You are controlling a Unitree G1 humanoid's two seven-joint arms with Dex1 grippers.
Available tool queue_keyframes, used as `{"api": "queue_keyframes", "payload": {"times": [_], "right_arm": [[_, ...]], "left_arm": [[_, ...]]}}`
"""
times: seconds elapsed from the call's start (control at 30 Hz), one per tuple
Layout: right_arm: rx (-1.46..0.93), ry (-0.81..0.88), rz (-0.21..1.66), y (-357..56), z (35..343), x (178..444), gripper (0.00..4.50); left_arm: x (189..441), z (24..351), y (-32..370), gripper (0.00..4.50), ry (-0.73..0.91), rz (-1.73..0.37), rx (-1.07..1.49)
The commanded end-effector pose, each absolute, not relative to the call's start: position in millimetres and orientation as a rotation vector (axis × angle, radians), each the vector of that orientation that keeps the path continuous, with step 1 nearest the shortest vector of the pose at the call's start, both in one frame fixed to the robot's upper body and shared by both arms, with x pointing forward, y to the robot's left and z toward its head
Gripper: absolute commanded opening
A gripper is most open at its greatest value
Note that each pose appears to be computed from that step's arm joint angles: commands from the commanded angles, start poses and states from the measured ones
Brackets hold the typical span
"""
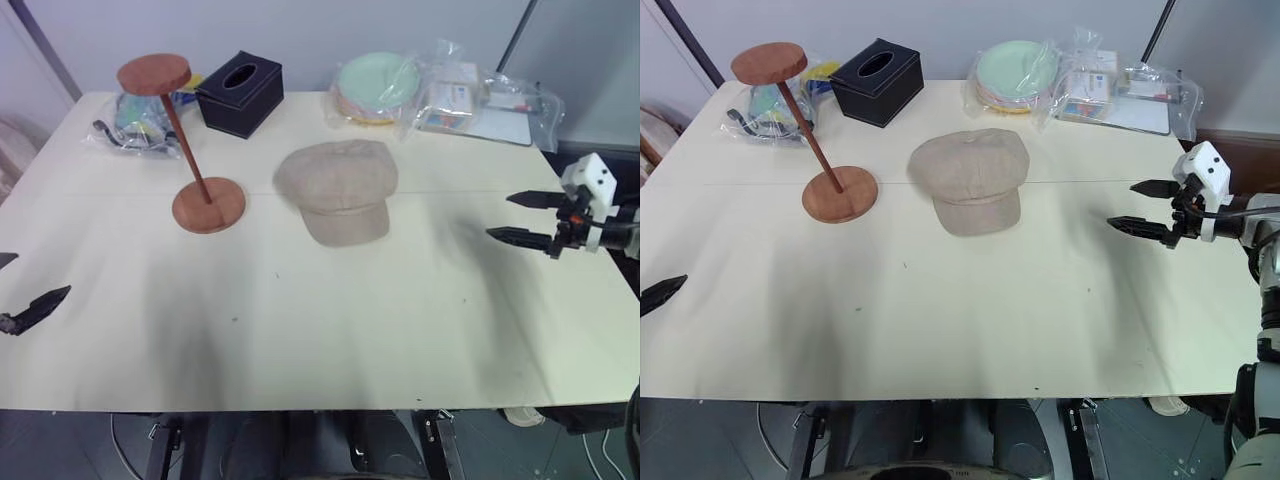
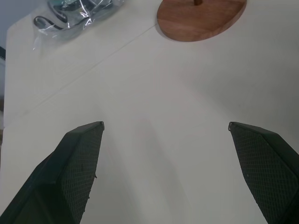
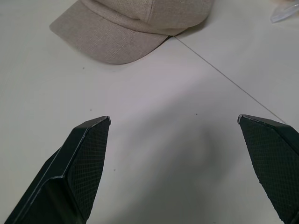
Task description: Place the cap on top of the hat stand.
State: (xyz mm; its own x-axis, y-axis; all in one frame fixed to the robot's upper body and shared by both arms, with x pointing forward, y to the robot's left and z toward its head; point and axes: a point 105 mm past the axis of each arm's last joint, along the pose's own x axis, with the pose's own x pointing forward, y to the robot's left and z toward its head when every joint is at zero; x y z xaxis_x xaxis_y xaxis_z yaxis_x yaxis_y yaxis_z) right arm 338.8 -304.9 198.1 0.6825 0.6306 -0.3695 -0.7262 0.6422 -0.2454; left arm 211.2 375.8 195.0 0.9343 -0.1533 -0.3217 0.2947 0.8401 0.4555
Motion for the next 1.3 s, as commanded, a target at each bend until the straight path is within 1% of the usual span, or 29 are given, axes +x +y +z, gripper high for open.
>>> {"api": "queue_keyframes", "payload": {"times": [0.03, 0.43, 0.53, 0.6, 0.73, 0.83, 0.9, 0.97, 1.03, 1.17, 1.23, 1.3], "right_arm": [[-0.41, 0.211, 0.775, -307, 210, 341, 4.5], [-0.409, 0.191, 0.709, -319, 212, 343, 4.5], [-0.452, 0.164, 0.7, -316, 217, 343, 4.5], [-0.499, 0.135, 0.703, -308, 219, 343, 4.5], [-0.627, 0.069, 0.713, -272, 217, 343, 4.5], [-0.79, 0.036, 0.739, -236, 204, 335, 4.5], [-0.901, 0.016, 0.739, -220, 194, 330, 4.5], [-1.017, -0.01, 0.734, -206, 182, 328, 4.5], [-1.073, -0.037, 0.724, -194, 176, 329, 4.5], [-1.175, -0.101, 0.691, -170, 154, 334, 4.5], [-1.219, -0.11, 0.706, -151, 137, 340, 4.5], [-1.233, -0.13, 0.671, -136, 129, 351, 4.5]], "left_arm": [[209, 209, 377, 4.47, 0.239, -0.214, 0.554], [217, 214, 370, 4.47, 0.203, -0.229, 0.482], [221, 221, 357, 4.47, 0.17, -0.264, 0.452], [226, 228, 340, 4.47, 0.134, -0.316, 0.42], [232, 243, 283, 4.47, 0.061, -0.499, 0.372], [225, 249, 237, 4.47, 0.04, -0.695, 0.319], [218, 246, 218, 4.47, 0.066, -0.802, 0.305], [214, 243, 204, 4.47, 0.1, -0.887, 0.308], [213, 242, 197, 4.47, 0.115, -0.934, 0.304], [218, 240, 187, 4.47, 0.125, -0.99, 0.29], [222, 239, 183, 4.47, 0.125, -1.012, 0.3], [226, 239, 180, 4.47, 0.114, -1.025, 0.3]]}}
